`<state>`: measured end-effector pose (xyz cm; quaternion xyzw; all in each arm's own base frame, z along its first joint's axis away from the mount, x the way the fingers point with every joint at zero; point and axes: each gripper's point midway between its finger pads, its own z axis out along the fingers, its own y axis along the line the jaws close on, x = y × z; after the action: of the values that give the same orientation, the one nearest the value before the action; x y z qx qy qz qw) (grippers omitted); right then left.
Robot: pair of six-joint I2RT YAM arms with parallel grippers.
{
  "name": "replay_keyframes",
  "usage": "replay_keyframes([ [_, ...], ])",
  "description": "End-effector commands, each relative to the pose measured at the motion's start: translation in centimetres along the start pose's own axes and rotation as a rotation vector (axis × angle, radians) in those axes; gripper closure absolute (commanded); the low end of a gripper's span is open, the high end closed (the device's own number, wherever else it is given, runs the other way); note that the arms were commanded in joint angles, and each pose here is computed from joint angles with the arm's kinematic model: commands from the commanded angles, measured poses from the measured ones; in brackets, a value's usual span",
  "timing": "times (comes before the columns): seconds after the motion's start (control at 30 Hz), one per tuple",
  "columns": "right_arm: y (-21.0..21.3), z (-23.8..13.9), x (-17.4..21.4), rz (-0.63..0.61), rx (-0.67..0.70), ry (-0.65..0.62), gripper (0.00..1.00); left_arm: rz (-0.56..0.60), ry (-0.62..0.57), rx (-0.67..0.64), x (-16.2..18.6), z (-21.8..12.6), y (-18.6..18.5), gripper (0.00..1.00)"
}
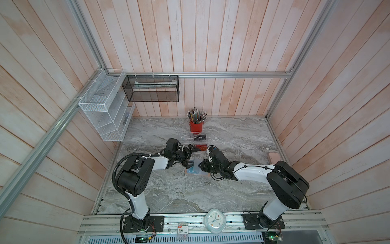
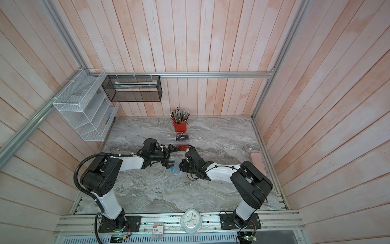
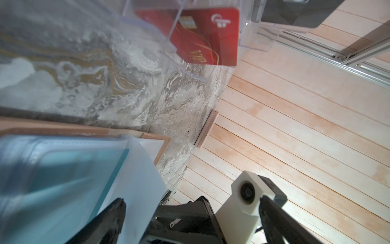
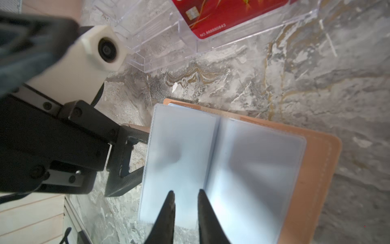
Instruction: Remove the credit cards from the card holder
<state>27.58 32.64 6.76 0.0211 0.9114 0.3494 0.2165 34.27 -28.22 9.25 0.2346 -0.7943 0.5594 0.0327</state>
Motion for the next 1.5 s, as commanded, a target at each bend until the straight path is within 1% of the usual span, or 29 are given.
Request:
replay_keyframes([
  [0.0, -0.6, -0.7, 0.0, 0.006, 0.023, -0.010, 0.74, 0.011, -0.013, 0.010, -0.5, 0.3, -0.6, 0.00],
  [0.07, -0.9, -1.0, 0.0, 0.010, 0.034, -0.016, 0.71, 0.009, -0.014, 0.008, -0.5, 0.3, -0.6, 0.00],
  [0.17, -1.2, -1.9, 0.0, 0.010, 0.044, -0.024, 0.63, 0.010, -0.013, 0.008, -0.4, 0.4, -0.6, 0.00],
  [0.27, -1.6, -3.3, 0.1, 0.015, 0.047, -0.050, 0.49, 0.013, -0.009, 0.009, -0.3, 0.6, -0.8, 0.00],
  [0.33, -2.3, -4.5, 0.0, 0.020, 0.069, -0.074, 0.33, 0.014, -0.005, 0.010, -0.1, 0.8, -1.0, 0.00],
  [0.4, -3.0, -5.5, -0.2, 0.025, 0.085, -0.092, 0.21, 0.016, -0.001, 0.011, 0.2, 1.0, -1.2, 0.00],
  [0.43, -3.4, -6.0, -0.3, 0.030, 0.092, -0.099, 0.17, 0.016, -0.002, 0.011, 0.2, 1.1, -1.2, 0.00],
  [0.53, -4.6, -7.5, -0.6, 0.044, 0.121, -0.127, 0.10, 0.021, 0.008, 0.008, 0.7, 1.8, -1.4, 0.00],
  [0.63, -5.4, -8.6, -1.0, 0.045, 0.145, -0.170, 0.08, 0.021, 0.019, 0.001, 1.1, 2.5, -1.3, 0.00],
  [0.67, -5.6, -8.8, -1.1, 0.047, 0.154, -0.175, 0.05, 0.018, 0.018, 0.000, 1.1, 2.7, -1.2, 0.00],
  [0.77, -6.1, -9.1, -1.1, 0.061, 0.151, -0.177, 0.05, 0.007, 0.023, -0.008, 1.2, 3.2, -0.6, 0.00],
  [0.87, -5.8, -9.1, -0.9, 0.074, 0.098, -0.172, 0.04, -0.002, 0.022, -0.014, 1.2, 3.6, -0.1, 0.00],
  [1.07, -4.3, -8.4, -0.3, 0.023, 0.006, -0.116, 0.04, -0.018, 0.031, -0.029, 1.5, 4.5, 1.0, 0.00],
  [1.17, -3.8, -8.0, 0.0, 0.041, -0.044, -0.094, 0.05, -0.026, 0.030, -0.034, 1.4, 4.5, 1.4, 0.00],
  [1.23, -3.1, -7.7, 0.2, 0.063, -0.109, -0.070, 0.05, -0.034, 0.031, -0.030, 1.5, 4.5, 1.6, 0.00],
  [1.3, -3.2, -7.3, 0.4, 0.084, -0.125, -0.056, 0.06, -0.040, 0.027, -0.027, 1.4, 4.2, 1.8, 0.00],
  [1.47, -1.7, -6.5, 1.1, 0.032, -0.192, 0.017, 0.09, -0.039, 0.013, -0.016, 0.9, 3.2, 1.4, 0.00],
])
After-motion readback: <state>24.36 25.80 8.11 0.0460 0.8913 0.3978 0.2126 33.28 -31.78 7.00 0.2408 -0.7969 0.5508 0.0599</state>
